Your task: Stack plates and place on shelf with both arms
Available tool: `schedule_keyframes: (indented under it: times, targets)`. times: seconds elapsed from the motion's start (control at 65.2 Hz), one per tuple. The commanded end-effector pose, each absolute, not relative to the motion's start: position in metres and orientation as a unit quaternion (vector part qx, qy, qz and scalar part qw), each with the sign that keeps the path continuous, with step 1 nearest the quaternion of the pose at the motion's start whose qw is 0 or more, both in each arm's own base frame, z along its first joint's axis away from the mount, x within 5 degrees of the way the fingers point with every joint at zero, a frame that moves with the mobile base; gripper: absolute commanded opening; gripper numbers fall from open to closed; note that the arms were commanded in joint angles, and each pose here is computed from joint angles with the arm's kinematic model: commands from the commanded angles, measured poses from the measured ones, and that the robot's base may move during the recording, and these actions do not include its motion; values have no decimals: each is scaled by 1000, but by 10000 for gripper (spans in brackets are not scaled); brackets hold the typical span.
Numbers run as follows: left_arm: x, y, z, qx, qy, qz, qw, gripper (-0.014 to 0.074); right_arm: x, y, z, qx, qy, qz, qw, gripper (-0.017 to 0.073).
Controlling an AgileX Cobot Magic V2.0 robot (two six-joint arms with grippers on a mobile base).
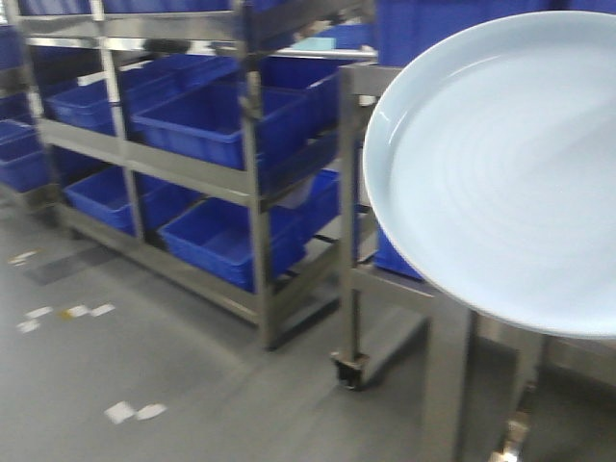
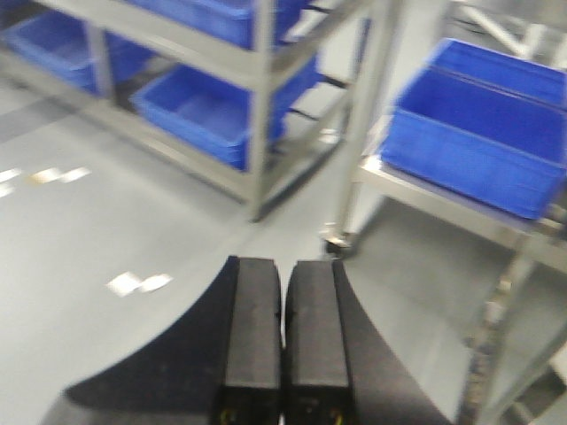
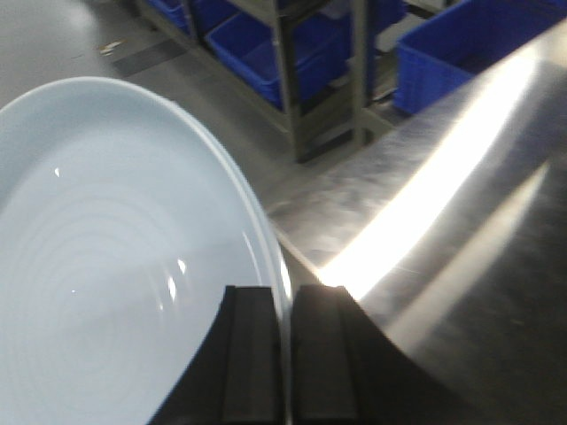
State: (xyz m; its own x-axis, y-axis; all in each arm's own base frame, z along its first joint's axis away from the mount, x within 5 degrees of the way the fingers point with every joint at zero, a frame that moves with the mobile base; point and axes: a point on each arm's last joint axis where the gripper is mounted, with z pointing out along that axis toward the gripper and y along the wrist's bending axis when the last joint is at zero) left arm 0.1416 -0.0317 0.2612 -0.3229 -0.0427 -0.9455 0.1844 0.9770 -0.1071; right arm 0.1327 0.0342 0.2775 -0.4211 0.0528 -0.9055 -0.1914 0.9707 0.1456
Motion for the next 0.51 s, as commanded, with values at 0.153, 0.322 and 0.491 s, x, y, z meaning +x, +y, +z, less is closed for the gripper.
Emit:
schedule_keyframes:
  times: [0.153,0.322,0.491]
  targets:
    - [145,-32,279,37,773,-105,625,84,136,34,296,-38,798,120,589,50]
    - [145,-32,279,37,773,-105,625,84,136,34,296,-38,798,120,589,50]
    - [145,-32,279,37,773,-105,625,84,136,34,296,-38,798,120,589,50]
